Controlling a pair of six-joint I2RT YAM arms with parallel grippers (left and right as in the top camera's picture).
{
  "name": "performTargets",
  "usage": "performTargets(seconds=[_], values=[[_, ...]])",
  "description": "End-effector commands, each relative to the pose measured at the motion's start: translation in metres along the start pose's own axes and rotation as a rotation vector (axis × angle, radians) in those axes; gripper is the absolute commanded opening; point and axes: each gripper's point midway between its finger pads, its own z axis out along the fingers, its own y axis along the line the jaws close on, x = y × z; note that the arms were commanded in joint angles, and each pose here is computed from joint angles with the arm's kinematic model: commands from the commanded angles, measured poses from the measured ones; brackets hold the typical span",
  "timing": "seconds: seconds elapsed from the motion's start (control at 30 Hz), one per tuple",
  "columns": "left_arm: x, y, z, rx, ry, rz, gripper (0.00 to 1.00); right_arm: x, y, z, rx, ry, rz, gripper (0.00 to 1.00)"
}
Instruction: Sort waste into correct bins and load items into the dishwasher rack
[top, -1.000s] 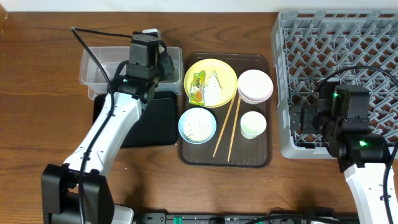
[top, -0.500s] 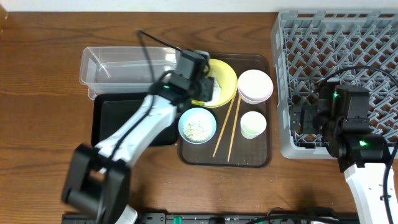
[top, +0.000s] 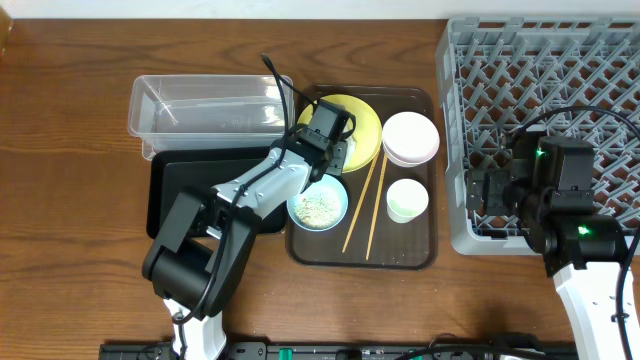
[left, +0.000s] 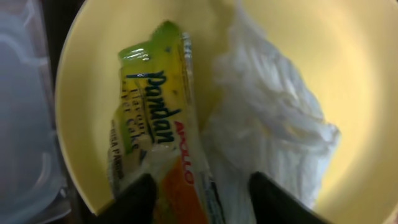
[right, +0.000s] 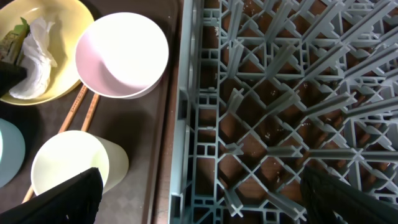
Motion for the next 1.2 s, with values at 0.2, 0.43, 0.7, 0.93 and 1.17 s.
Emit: performTargets(seconds=[0.2,0.43,0.7,0.93,1.17], values=[[0.015,0.010,0.003,-0.051,0.050,0.021,0.08,-0.006,0.005,-0.004,-0.015,-0.013,-0.021,0.99],[-0.013,0.007,-0.023,-0.032,-0.029,0.007,0.06,-0.005,0.005,-0.004,-0.015,-0.009,-0.021,0.99],[-0.062,0.007,-0.088,0.006,-0.206,-0.001,0.06,-0.005,0.005,-0.004,-0.015,-0.010,-0.021,0.99],[-0.098,0.054,-0.128,-0.038,-0.342,-0.089,0.06,-0.005,0.005,-0.004,-0.015,-0.010,-0.021,0.99],[-0.102,0.146,-0.125,-0.134,-0.368,-0.427,0.06,-0.005,0.005,-0.004,-0.015,-0.010,-0.021,0.99]])
